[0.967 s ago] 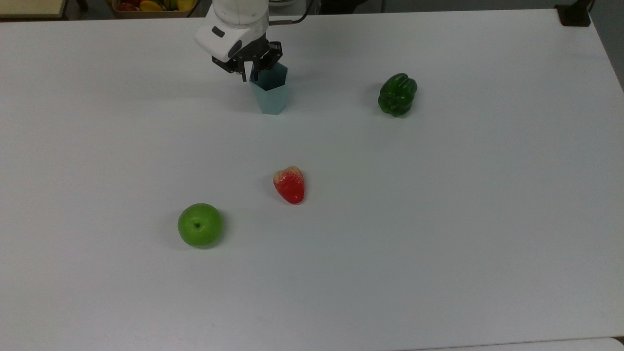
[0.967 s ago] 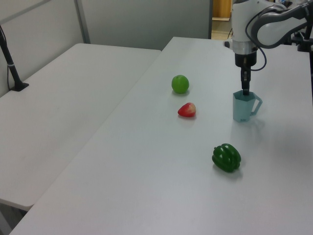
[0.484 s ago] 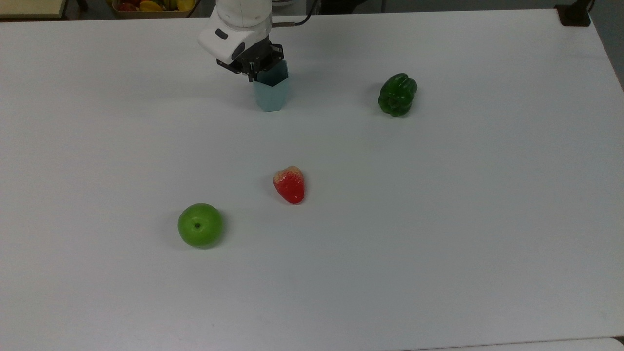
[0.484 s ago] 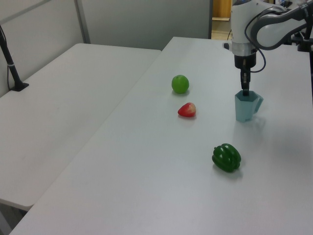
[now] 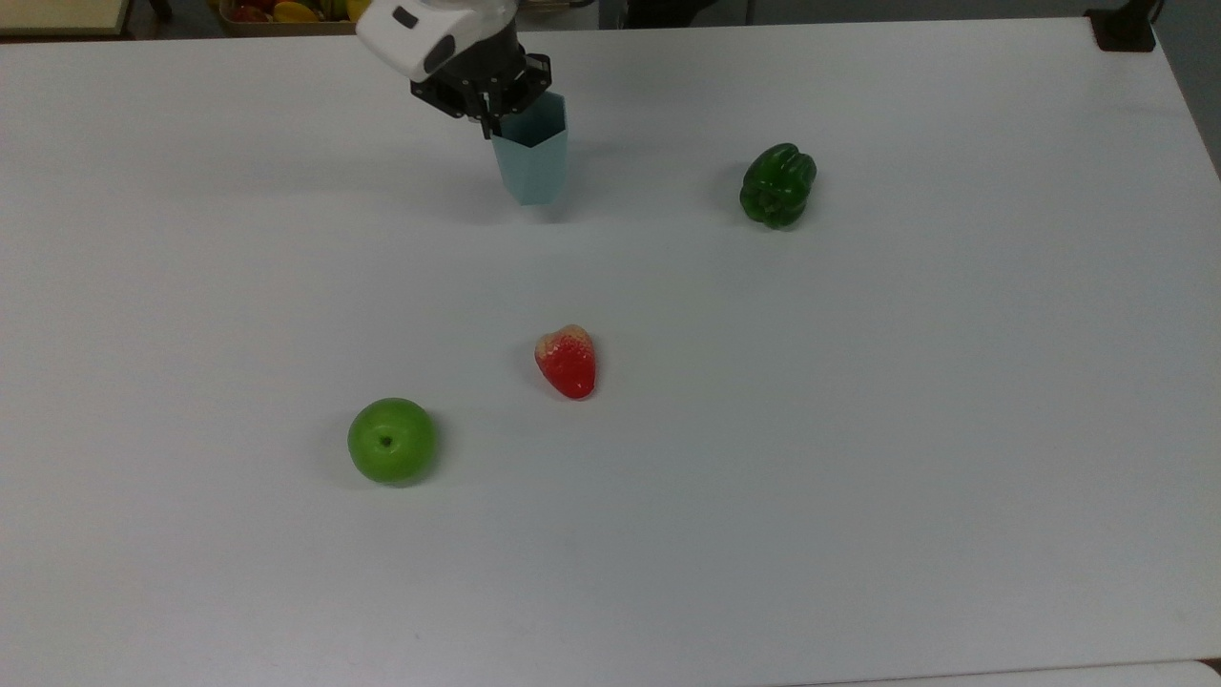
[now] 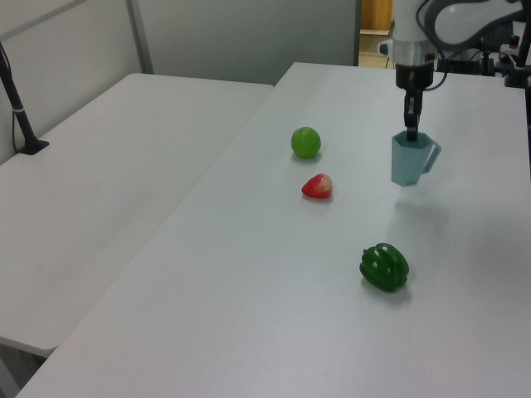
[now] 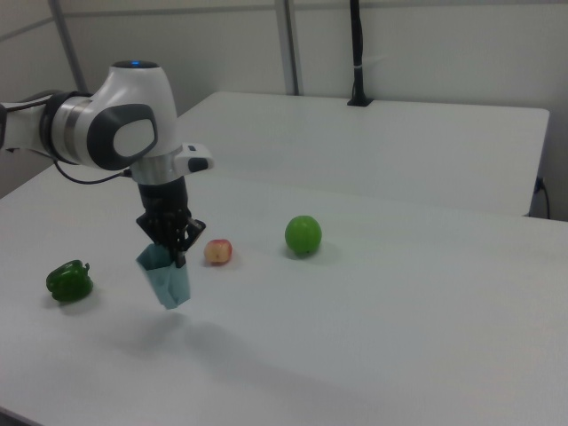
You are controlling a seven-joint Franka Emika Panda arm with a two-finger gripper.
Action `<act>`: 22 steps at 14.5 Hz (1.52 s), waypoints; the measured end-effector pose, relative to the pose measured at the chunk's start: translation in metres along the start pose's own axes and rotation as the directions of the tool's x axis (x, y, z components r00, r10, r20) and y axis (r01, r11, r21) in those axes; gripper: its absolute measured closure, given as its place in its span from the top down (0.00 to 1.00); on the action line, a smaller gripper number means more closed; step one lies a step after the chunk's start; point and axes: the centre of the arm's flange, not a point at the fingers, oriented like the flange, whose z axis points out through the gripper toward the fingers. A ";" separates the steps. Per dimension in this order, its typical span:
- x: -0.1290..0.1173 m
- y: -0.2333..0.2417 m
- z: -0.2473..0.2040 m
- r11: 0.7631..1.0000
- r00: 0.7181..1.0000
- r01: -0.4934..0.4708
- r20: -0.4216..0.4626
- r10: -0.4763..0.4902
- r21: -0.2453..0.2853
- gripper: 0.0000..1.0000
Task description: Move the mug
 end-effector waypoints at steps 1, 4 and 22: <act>0.000 0.014 -0.003 1.000 1.000 -0.025 -0.007 0.025 0.001 0.04; 0.006 0.072 -0.003 0.991 0.991 -0.132 -0.016 0.132 0.008 0.04; 0.050 0.159 0.050 0.973 0.973 -0.230 0.020 0.230 -0.008 0.69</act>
